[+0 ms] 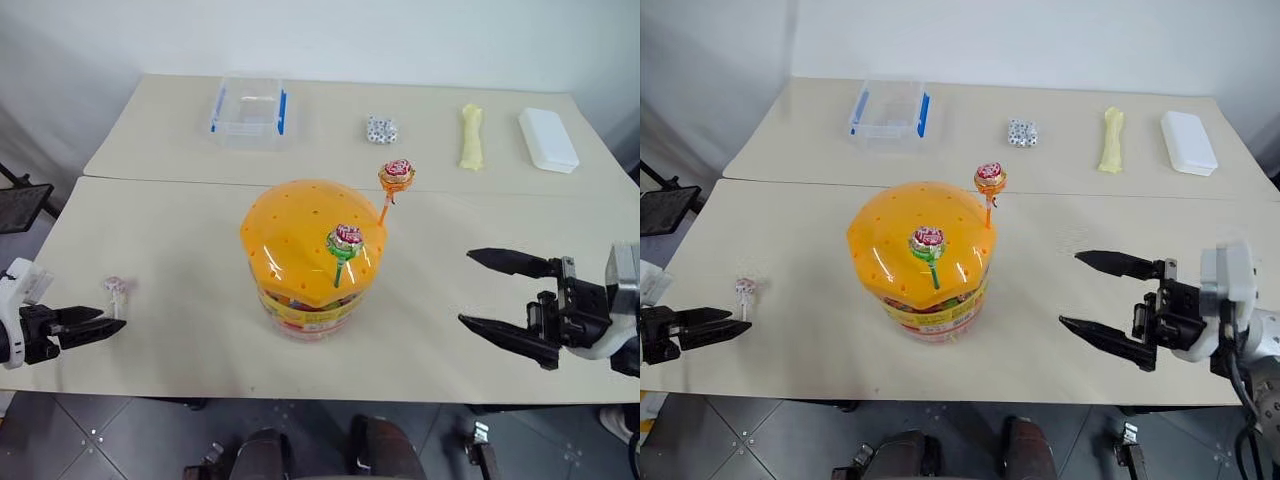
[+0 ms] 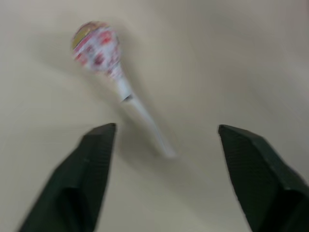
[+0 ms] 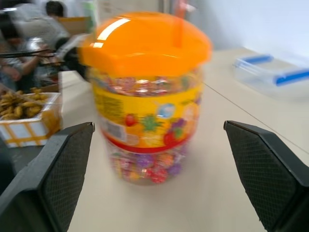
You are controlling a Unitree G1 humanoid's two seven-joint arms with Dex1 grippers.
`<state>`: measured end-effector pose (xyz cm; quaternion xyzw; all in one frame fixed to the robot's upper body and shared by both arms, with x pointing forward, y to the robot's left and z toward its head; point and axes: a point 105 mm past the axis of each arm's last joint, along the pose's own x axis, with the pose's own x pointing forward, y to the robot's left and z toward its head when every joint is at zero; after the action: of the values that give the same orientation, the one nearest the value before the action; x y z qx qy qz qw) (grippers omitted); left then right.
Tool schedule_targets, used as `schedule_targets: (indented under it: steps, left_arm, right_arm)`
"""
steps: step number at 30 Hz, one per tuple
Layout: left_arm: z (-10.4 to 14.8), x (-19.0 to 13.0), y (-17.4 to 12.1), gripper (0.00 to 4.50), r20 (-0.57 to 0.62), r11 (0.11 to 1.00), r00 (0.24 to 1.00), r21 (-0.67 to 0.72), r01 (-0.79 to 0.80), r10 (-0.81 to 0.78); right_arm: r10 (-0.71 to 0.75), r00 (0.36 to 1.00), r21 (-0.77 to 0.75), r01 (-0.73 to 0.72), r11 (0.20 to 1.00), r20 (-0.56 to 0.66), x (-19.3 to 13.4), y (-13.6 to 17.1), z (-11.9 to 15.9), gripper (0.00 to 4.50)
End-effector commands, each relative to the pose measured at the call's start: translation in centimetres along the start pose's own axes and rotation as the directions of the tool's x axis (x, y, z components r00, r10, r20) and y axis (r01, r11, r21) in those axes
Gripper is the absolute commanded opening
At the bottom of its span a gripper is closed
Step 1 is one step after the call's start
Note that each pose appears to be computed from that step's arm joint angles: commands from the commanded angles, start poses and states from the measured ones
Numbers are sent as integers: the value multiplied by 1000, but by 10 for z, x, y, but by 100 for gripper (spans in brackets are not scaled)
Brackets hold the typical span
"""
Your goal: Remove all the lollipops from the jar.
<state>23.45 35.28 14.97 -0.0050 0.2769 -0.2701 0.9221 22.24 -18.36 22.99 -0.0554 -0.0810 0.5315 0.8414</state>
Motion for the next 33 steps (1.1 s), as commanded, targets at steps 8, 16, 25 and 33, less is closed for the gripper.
schedule_targets:
  steps: [8,16,25,33]
  left_arm:
    - [73,-13,-56,385,409,919,858,361,160,-310]
    - [111,23,-145,448,578,788,543,520,330,-609]
    - [120,30,-178,448,491,658,439,596,460,-752]
    - [118,27,-173,450,468,652,456,592,474,-757]
  right_arm:
    - [17,991,137,-35,990,136,40,-21,26,450]
    - [120,977,167,-149,975,175,70,-17,30,450]
    - [219,962,127,-240,962,161,87,-10,34,450]
    - [261,945,118,-287,951,198,92,-7,39,224]
